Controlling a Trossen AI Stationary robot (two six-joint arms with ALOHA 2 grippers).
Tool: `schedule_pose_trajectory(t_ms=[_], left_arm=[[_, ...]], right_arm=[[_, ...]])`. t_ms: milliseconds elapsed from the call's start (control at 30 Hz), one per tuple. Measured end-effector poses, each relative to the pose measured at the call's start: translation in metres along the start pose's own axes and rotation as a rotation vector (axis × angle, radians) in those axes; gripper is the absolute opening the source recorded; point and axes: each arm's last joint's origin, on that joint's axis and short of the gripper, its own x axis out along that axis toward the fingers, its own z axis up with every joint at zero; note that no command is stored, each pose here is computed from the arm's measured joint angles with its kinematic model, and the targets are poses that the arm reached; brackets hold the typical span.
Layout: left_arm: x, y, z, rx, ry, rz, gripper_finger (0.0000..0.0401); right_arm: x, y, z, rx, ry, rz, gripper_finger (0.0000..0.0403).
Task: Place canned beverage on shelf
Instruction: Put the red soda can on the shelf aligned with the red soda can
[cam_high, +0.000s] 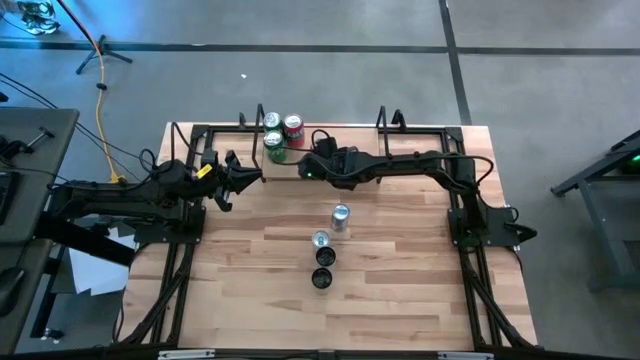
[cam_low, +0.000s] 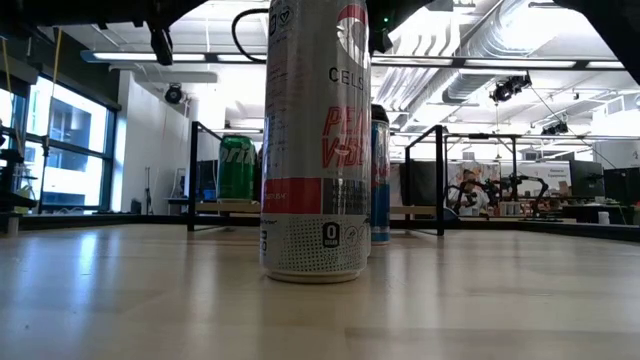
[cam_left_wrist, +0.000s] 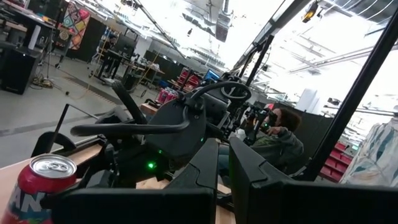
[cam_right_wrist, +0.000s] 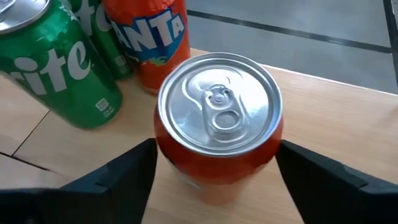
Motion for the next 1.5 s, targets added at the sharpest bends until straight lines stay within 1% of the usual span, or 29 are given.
schedule_pose_trajectory(t_ms=[167, 233, 300, 367, 500, 667, 767, 867, 933, 1067, 1133, 1233, 1367, 1433, 1500], left_arm=[[0.0, 0.0, 0.0, 0.0, 0.0, 0.0, 0.0001], [0.0, 0.0, 0.0, 0.0, 0.0, 0.0, 0.0001], [0.0, 0.0, 0.0, 0.0, 0.0, 0.0, 0.0001], [0.0, 0.0, 0.0, 0.0, 0.0, 0.0, 0.0001], [0.0, 0.0, 0.0, 0.0, 0.0, 0.0, 0.0001], [0.0, 0.0, 0.0, 0.0, 0.0, 0.0, 0.0001], [0.0, 0.0, 0.0, 0.0, 0.0, 0.0, 0.0001], [0.0, 0.0, 0.0, 0.0, 0.001, 0.0, 0.0001], [0.0, 0.0, 0.0, 0.001, 0.004, 0.002, 0.0001], [0.0, 0.0, 0.0, 0.009, 0.004, 0.003, 0.0001], [0.0, 0.0, 0.0, 0.03, 0.003, 0.006, 0.0001], [0.0, 0.001, 0.0, 0.044, -0.001, 0.014, 0.0001], [0.0, 0.001, 0.0, 0.044, -0.004, 0.02, 0.0001], [0.0, 0.001, 0.0, 0.044, -0.004, 0.021, 0.0001], [0.0, 0.001, 0.0, 0.045, -0.008, 0.028, 0.0001]], right_arm=[[0.003, -0.002, 0.003, -0.033, 0.005, 0.001, 0.0232], [0.004, -0.003, 0.004, -0.061, 0.005, -0.002, 0.0224], [0.004, -0.003, 0.004, -0.106, 0.006, -0.003, 0.0219], [0.004, -0.004, 0.004, -0.169, 0.015, -0.001, 0.0182], [0.004, -0.005, 0.002, -0.287, 0.057, 0.016, 0.0154], [0.004, -0.009, 0.0, -0.394, 0.092, 0.004, 0.01], [0.0, -0.009, -0.001, -0.486, 0.134, 0.045, 0.0073], [-0.011, -0.009, -0.002, -0.586, 0.182, 0.107, 0.0058], [-0.02, -0.011, -0.003, -0.637, 0.199, 0.119, 0.0055], [-0.039, -0.018, 0.003, -0.679, 0.189, 0.151, 0.0057], [-0.049, -0.029, 0.006, -0.667, 0.189, 0.201, 0.0063], [-0.061, -0.053, 0.003, -0.593, 0.19, 0.302, 0.0081], [-0.076, -0.096, -0.009, -0.33, 0.2, 0.448, 0.0125], [-0.082, -0.113, -0.015, -0.19, 0.161, 0.509, 0.0155], [-0.086, -0.124, -0.023, -0.075, 0.114, 0.575, 0.019]])
